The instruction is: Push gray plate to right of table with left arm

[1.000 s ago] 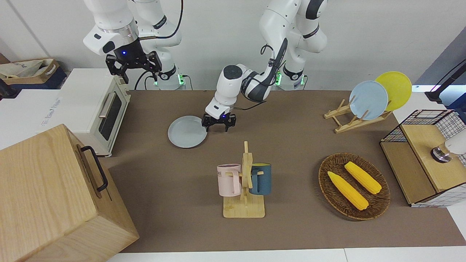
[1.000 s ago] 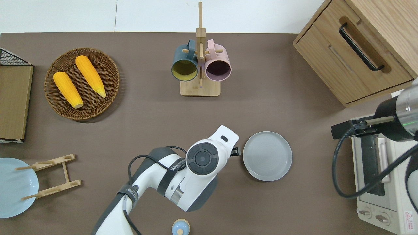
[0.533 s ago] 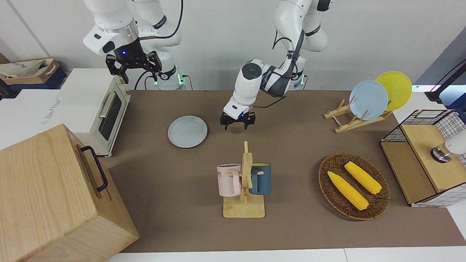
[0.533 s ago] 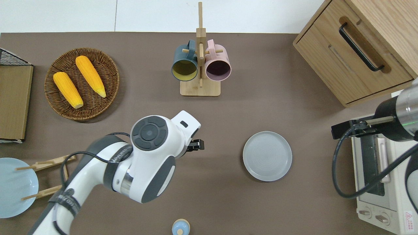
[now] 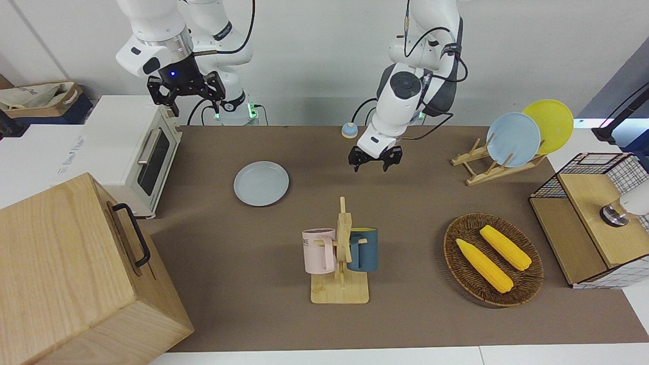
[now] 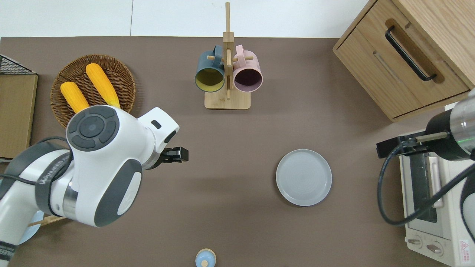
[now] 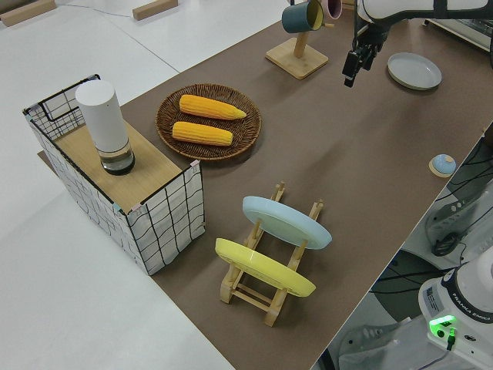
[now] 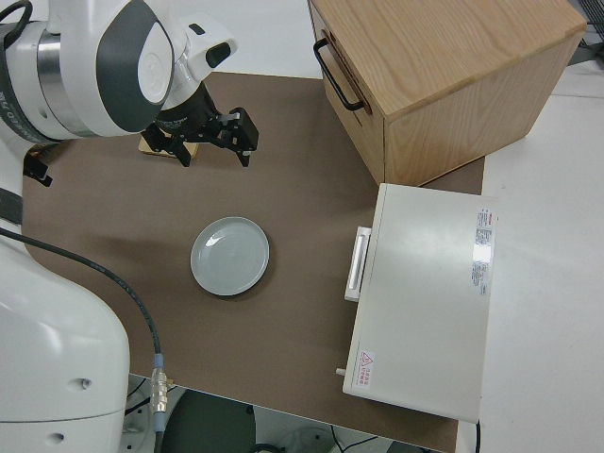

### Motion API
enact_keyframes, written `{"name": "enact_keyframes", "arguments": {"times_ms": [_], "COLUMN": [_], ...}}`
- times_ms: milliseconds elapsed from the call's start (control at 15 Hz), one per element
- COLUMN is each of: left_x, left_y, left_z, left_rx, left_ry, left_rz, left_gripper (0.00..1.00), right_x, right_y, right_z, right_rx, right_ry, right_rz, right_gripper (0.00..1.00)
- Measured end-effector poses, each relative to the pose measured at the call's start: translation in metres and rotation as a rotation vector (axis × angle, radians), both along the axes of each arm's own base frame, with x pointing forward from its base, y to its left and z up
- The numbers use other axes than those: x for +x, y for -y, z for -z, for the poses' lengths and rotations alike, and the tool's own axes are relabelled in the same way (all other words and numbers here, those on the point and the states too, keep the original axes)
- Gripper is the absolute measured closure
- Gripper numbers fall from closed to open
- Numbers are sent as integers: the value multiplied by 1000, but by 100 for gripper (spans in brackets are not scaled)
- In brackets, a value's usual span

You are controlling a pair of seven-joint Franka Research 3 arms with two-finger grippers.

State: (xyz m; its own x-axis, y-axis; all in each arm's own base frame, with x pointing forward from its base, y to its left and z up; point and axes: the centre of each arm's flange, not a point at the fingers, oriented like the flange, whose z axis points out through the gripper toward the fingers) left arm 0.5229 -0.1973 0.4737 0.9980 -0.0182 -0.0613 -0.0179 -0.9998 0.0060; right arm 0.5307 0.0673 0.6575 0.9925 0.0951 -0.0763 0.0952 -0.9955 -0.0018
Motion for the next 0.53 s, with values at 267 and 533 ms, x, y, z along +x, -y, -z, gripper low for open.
{"name": "enact_keyframes", "arguments": {"times_ms": [267, 533], "left_x": [14, 27], "left_y": [-37, -83], "left_z": [-27, -71], "left_rx": [16, 13], "left_ry": [28, 47], "left_rz": [22, -31], "left_gripper": [0, 0], "right_x": [0, 0], "right_y": [0, 0], "right_z": [0, 0], "right_rx": [0, 0], "right_ry": [0, 0], "right_rz": [0, 0], "right_gripper": [1, 1]}}
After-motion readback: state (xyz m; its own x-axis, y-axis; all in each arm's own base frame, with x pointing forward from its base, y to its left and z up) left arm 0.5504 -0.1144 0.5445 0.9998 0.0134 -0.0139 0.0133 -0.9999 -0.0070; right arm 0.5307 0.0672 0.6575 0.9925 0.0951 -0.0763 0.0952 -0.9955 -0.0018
